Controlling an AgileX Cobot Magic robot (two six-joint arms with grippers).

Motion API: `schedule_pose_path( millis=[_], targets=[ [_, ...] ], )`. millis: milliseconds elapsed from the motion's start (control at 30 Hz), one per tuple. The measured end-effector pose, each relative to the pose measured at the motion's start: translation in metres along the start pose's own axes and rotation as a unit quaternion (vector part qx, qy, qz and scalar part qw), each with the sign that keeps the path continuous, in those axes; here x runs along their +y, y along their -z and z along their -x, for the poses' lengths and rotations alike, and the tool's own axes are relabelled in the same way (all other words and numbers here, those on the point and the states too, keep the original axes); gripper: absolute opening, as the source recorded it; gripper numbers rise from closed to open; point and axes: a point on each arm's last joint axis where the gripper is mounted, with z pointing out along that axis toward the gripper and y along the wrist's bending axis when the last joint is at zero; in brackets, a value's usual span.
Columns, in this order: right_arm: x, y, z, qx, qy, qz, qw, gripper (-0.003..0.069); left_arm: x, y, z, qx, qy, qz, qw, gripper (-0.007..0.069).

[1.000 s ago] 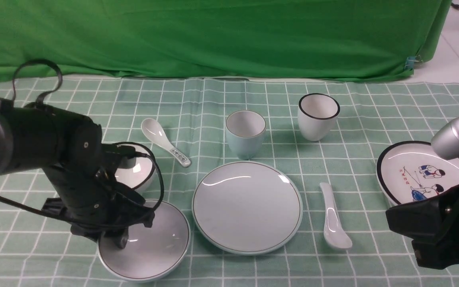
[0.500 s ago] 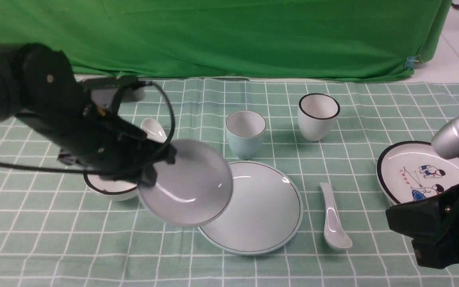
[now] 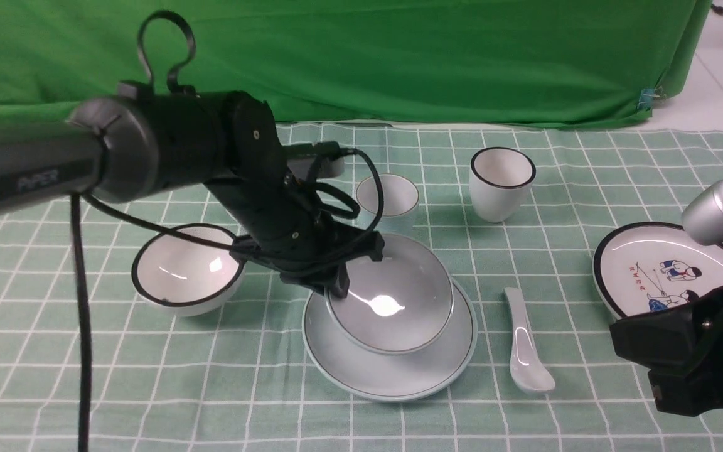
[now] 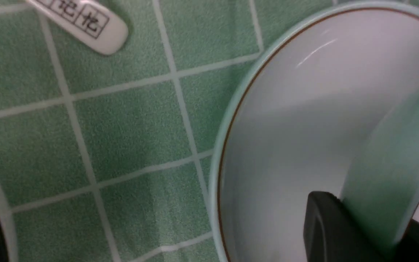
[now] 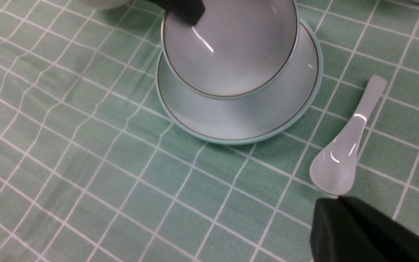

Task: Place the bowls on the plates on the blue tablecloth, put the cups on the bowls, and place the spoons in the cups.
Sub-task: 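Place the bowl on top of the plate with the left gripper, then grasp the light green cup by its rim with the left gripper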

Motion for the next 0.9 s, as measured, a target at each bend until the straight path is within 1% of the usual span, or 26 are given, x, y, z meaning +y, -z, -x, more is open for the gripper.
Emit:
schedule_pose_path(
  millis=[67,267,400,500,567,667,700,733,767,800,833,900],
  targets=[
    [0.000,0.000,0.000,0.000,0.000,0.000,1.000,0.0034,0.002,-0.010,-0.002,0.019,0.001,0.001,1.000,0.0029],
    [0.000,0.000,0.000,0.001,0.000,0.000,1.000,0.0035,0.002,-0.011,0.001,0.004,-0.003,-0.003,1.000,0.0031],
    [0.000,0.000,0.000,0.001,0.000,0.000,1.000,0.0035,0.002,-0.012,0.002,-0.003,-0.019,-0.004,1.000,0.0054],
    [0.000,0.000,0.000,-0.002,0.000,0.000,1.000,0.0035,0.002,-0.011,0.003,-0.007,-0.024,-0.004,1.000,0.0117],
    [0.000,0.000,0.001,-0.003,0.000,0.000,1.000,0.0039,0.002,-0.011,0.003,-0.007,-0.026,-0.004,1.000,0.0177],
    [0.000,0.000,0.001,-0.003,0.000,0.000,1.000,0.0045,0.001,-0.010,0.004,-0.008,-0.026,-0.006,1.000,0.0304],
    [0.000,0.000,0.001,-0.003,0.000,0.000,1.000,0.0045,0.001,-0.010,0.004,-0.008,-0.026,-0.006,1.000,0.0312],
    [0.000,0.000,0.001,-0.003,0.000,0.000,1.000,0.0048,-0.002,-0.005,0.009,-0.019,-0.023,-0.009,1.000,0.0370],
    [0.000,0.000,0.001,-0.003,0.000,0.000,1.000,0.0048,-0.002,-0.004,0.009,-0.019,-0.022,-0.010,1.000,0.0376],
    [0.000,0.000,0.001,-0.003,0.000,0.000,1.000,0.0052,-0.006,0.005,0.017,-0.038,-0.013,-0.011,0.999,0.0419],
    [0.000,0.000,0.001,-0.004,0.000,0.000,1.000,0.0052,-0.007,0.007,0.018,-0.041,-0.010,-0.011,0.999,0.0419],
    [0.000,0.000,0.001,-0.004,0.000,0.000,1.000,0.0054,-0.011,0.020,0.030,-0.071,-0.003,-0.010,0.997,0.0445]
  ],
)
